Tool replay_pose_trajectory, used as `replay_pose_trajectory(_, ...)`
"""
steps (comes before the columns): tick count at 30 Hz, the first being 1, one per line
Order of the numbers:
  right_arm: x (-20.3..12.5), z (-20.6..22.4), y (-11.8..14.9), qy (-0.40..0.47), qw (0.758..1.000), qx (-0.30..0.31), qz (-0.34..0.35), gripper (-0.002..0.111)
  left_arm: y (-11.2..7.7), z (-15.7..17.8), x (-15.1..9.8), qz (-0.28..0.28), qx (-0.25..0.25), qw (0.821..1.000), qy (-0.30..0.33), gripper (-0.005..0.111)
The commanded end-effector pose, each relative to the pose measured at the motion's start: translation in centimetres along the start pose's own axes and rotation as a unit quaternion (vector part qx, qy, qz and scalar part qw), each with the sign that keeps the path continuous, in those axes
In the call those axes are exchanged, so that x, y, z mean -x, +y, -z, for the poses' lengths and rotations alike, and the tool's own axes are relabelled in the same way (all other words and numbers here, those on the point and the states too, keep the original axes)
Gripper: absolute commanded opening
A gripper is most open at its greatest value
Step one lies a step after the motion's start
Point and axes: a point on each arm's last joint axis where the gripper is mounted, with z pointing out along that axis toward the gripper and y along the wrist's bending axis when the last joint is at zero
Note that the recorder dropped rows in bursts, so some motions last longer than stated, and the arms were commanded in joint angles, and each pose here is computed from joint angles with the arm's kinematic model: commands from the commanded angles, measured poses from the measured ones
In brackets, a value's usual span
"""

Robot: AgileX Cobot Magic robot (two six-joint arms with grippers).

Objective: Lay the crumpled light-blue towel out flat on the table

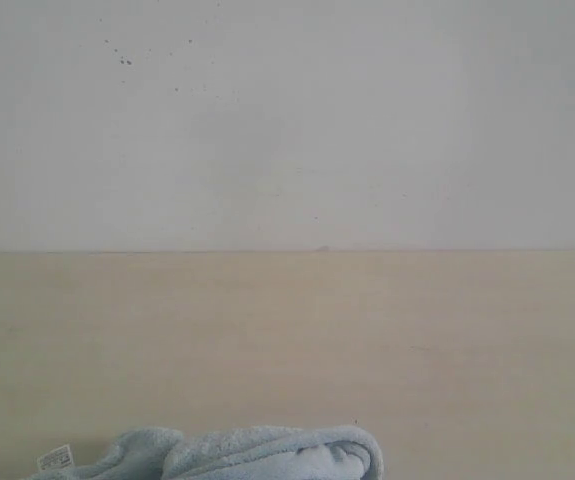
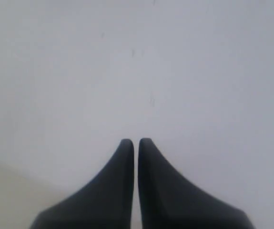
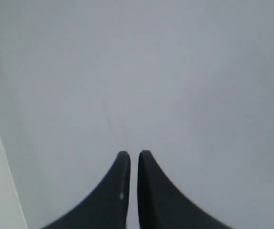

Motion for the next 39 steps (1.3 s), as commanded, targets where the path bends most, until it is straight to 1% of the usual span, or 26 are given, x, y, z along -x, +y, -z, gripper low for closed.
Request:
replay_pose_trajectory(1, 6.2, -1.6, 3.5, -0.161, 0.982, 0.066, -0.076, 0.006, -0.7, 1.0, 4.0, 0.031, -0.050, 0.972, -0.227, 0.004)
replay_pose_trajectory(3, 8.8, -3.3, 5.7, -0.174, 0.978, 0.088, -0.077, 0.006, -1.5, 1.7, 6.2, 0.033, -0.072, 0.951, -0.298, 0.004)
replay_pose_trajectory(5, 10.4, -5.5, 7.5, -0.149, 0.983, 0.089, -0.059, 0.006, -2.7, 1.5, 8.3, 0.029, -0.084, 0.949, -0.302, 0.004)
replay_pose_trajectory(6, 10.4, -8.6, 8.7, -0.081, 0.994, 0.066, 0.029, 0.006, -4.1, 0.1, 9.5, -0.013, -0.089, 0.962, -0.257, 0.004)
replay_pose_trajectory(8, 8.6, -12.0, 8.5, 0.018, 0.981, 0.033, 0.189, 0.006, -5.5, -2.6, 9.9, -0.120, -0.092, 0.973, -0.172, 0.004)
replay_pose_trajectory(9, 7.4, -13.3, 8.0, 0.064, 0.957, 0.025, 0.283, 0.006, -6.0, -4.1, 9.7, -0.178, -0.096, 0.971, -0.128, 0.004)
replay_pose_trajectory(11, 3.5, -15.9, 6.0, 0.184, 0.871, 0.029, 0.454, 0.006, -6.3, -7.7, 8.5, -0.256, -0.097, 0.962, -0.015, 0.004)
replay_pose_trajectory(14, -3.1, -17.6, 2.1, 0.354, 0.751, 0.066, 0.553, 0.006, -5.7, -12.6, 6.0, -0.258, -0.057, 0.953, 0.145, 0.004)
replay_pose_trajectory(15, -4.8, -17.5, 1.0, 0.410, 0.723, 0.077, 0.551, 0.006, -5.4, -13.5, 5.3, -0.262, -0.039, 0.946, 0.188, 0.004)
replay_pose_trajectory(17, -8.1, -16.4, -1.1, 0.532, 0.668, 0.089, 0.513, 0.006, -4.2, -14.9, 3.7, -0.275, 0.024, 0.912, 0.303, 0.004)
replay_pose_trajectory(18, -9.2, -15.9, -1.8, 0.575, 0.652, 0.085, 0.487, 0.006, -3.8, -15.1, 3.2, -0.285, 0.049, 0.892, 0.348, 0.004)
replay_pose_trajectory(19, -10.4, -15.3, -2.6, 0.623, 0.647, 0.056, 0.436, 0.006, -3.2, -15.2, 2.5, -0.290, 0.085, 0.862, 0.408, 0.004)
replay_pose_trajectory(20, -12.3, -14.1, -4.4, 0.699, 0.617, -0.019, 0.362, 0.006, -2.9, -15.0, 1.7, -0.272, 0.114, 0.832, 0.469, 0.004)
replay_pose_trajectory(21, -13.7, -12.8, -6.2, 0.758, 0.556, -0.086, 0.329, 0.006, -3.4, -14.6, 0.9, -0.261, 0.092, 0.817, 0.506, 0.004)
replay_pose_trajectory(22, -14.1, -11.9, -7.1, 0.789, 0.512, -0.116, 0.319, 0.006, -3.9, -14.3, 0.4, -0.262, 0.060, 0.804, 0.530, 0.004)
replay_pose_trajectory(23, -14.5, -10.6, -8.1, 0.828, 0.444, -0.156, 0.304, 0.006, -4.9, -13.7, -0.5, -0.264, -0.015, 0.780, 0.567, 0.004)
replay_pose_trajectory(25, -15.3, -9.9, -8.0, 0.847, 0.432, -0.178, 0.252, 0.006, -6.2, -13.2, -1.6, -0.259, -0.115, 0.752, 0.595, 0.004)
replay_pose_trajectory(27, -15.6, -9.4, -7.1, 0.873, 0.420, -0.131, 0.210, 0.006, -6.1, -13.6, -2.4, -0.275, -0.136, 0.738, 0.601, 0.005)
replay_pose_trajectory(28, -15.8, -9.3, -6.7, 0.877, 0.424, -0.119, 0.191, 0.006, -6.0, -13.9, -2.8, -0.285, -0.142, 0.734, 0.599, 0.008)
replay_pose_trajectory(30, -16.1, -9.4, -6.3, 0.875, 0.441, -0.117, 0.164, 0.007, -5.9, -14.0, -4.3, -0.318, -0.189, 0.705, 0.605, 0.025)
replay_pose_trajectory(31, -16.1, -9.4, -6.2, 0.874, 0.443, -0.119, 0.161, 0.007, -6.0, -13.7, -6.1, -0.342, -0.235, 0.665, 0.621, 0.046)
replay_pose_trajectory(32, -16.1, -9.4, -6.2, 0.875, 0.442, -0.119, 0.159, 0.007, -6.1, -13.6, -7.0, -0.349, -0.251, 0.649, 0.628, 0.058)
replay_pose_trajectory(34, -16.2, -9.4, -6.1, 0.874, 0.446, -0.120, 0.153, 0.007, -6.1, -13.6, -8.1, -0.351, -0.261, 0.633, 0.639, 0.070)
replay_pose_trajectory(36, -16.2, -9.5, -6.1, 0.871, 0.452, -0.121, 0.148, 0.007, -6.0, -13.8, -8.5, -0.355, -0.259, 0.631, 0.640, 0.070)
replay_pose_trajectory(38, -16.4, -9.6, -5.9, 0.866, 0.464, -0.124, 0.138, 0.007, -5.2, -14.0, -9.1, -0.395, -0.259, 0.603, 0.643, 0.070)
replay_pose_trajectory(39, -16.4, -9.6, -5.9, 0.866, 0.465, -0.124, 0.137, 0.007, -5.1, -14.1, -9.3, -0.402, -0.259, 0.597, 0.644, 0.070)
